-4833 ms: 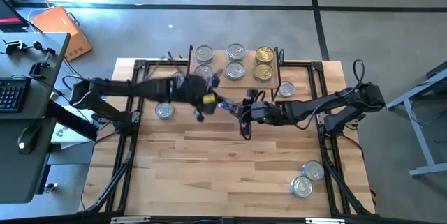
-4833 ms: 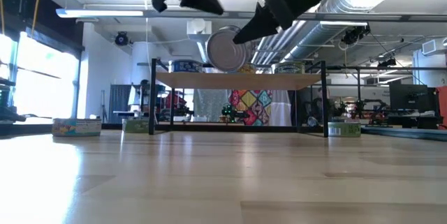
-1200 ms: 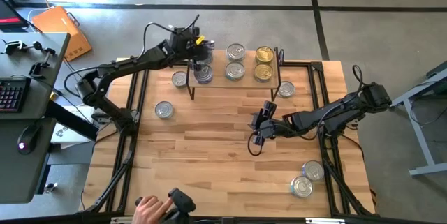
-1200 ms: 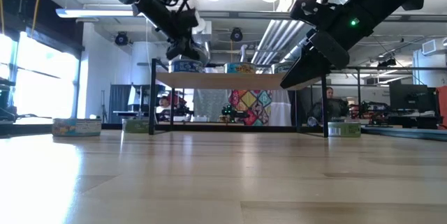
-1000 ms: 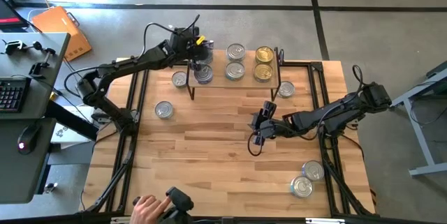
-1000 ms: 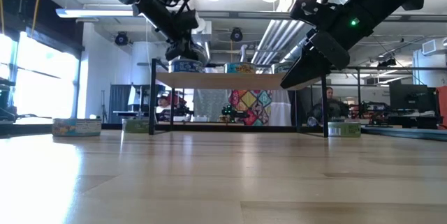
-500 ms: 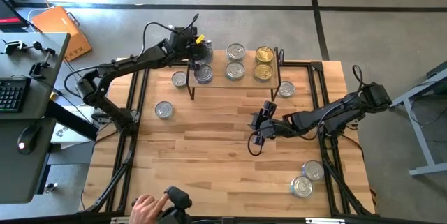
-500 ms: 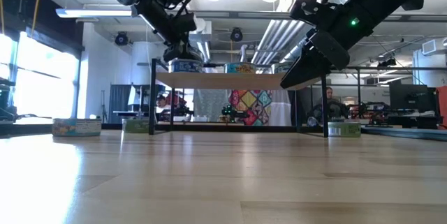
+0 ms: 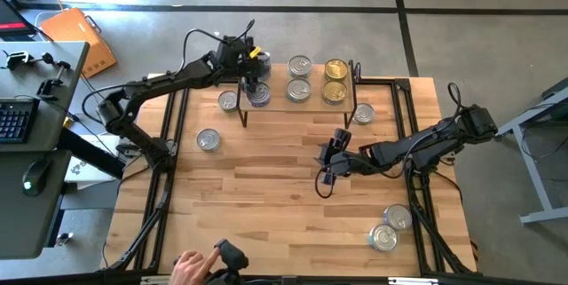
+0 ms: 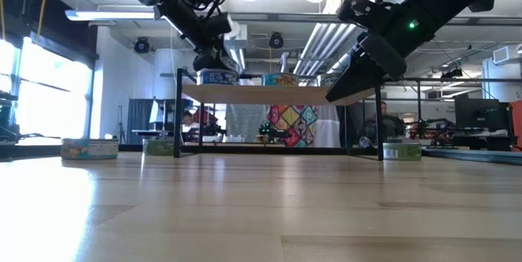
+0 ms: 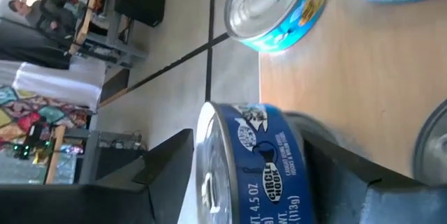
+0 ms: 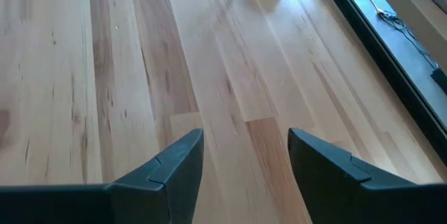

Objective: Stack canned seafood by type on shelf
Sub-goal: Stack the blue tuna can on top of the other blue tuna can on the shelf, then stack the yellow-blue tuna can on top of the other yellow-blue tuna can on the shelf

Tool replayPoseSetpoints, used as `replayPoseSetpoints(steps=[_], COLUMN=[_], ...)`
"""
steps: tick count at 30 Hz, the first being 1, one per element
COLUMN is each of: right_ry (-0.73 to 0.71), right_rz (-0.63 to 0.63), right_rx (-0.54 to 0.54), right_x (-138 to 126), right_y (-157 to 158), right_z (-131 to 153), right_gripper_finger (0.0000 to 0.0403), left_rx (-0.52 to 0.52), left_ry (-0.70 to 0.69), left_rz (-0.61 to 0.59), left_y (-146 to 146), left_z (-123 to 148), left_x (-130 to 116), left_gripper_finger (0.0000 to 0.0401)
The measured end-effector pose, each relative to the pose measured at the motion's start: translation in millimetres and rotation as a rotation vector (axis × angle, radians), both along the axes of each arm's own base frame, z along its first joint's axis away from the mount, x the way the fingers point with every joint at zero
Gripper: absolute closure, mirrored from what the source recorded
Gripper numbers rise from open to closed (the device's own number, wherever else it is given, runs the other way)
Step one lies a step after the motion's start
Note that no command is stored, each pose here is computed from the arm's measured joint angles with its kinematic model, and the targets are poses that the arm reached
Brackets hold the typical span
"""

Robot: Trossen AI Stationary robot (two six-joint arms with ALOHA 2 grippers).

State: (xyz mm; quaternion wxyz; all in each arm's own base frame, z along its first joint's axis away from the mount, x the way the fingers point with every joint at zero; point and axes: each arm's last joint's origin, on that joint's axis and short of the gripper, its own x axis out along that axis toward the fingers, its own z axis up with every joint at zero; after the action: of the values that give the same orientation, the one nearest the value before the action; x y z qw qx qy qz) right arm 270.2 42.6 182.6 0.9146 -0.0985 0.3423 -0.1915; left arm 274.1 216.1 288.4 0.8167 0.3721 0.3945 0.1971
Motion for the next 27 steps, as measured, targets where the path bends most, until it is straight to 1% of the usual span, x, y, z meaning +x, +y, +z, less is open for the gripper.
replayPoseSetpoints(steps=[6,11,24,27], right_ry=[-0.021,-0.021,-0.024,-0.024], right_rz=[0.009,0.009,0.008,0.008], right_rx=[0.003,0.003,0.003,0.003], right_x=[2,2,2,2], right_y=[0,0,1,1], right_z=[2,2,2,2], right_gripper_finger=[0.0203,0.0203,0.0203,0.0203], left_rx=[-0.012,-0.024,-0.032,-0.036], left_ry=[-0.005,0.010,-0.017,-0.052], left_rz=[-0.005,-0.007,-0.024,0.003], left_y=[-3,-6,-28,-35], left_z=[0,0,21,27], left_x=[2,0,-8,-9], left_gripper_finger=[0.0148,0.0146,0.0146,0.0146])
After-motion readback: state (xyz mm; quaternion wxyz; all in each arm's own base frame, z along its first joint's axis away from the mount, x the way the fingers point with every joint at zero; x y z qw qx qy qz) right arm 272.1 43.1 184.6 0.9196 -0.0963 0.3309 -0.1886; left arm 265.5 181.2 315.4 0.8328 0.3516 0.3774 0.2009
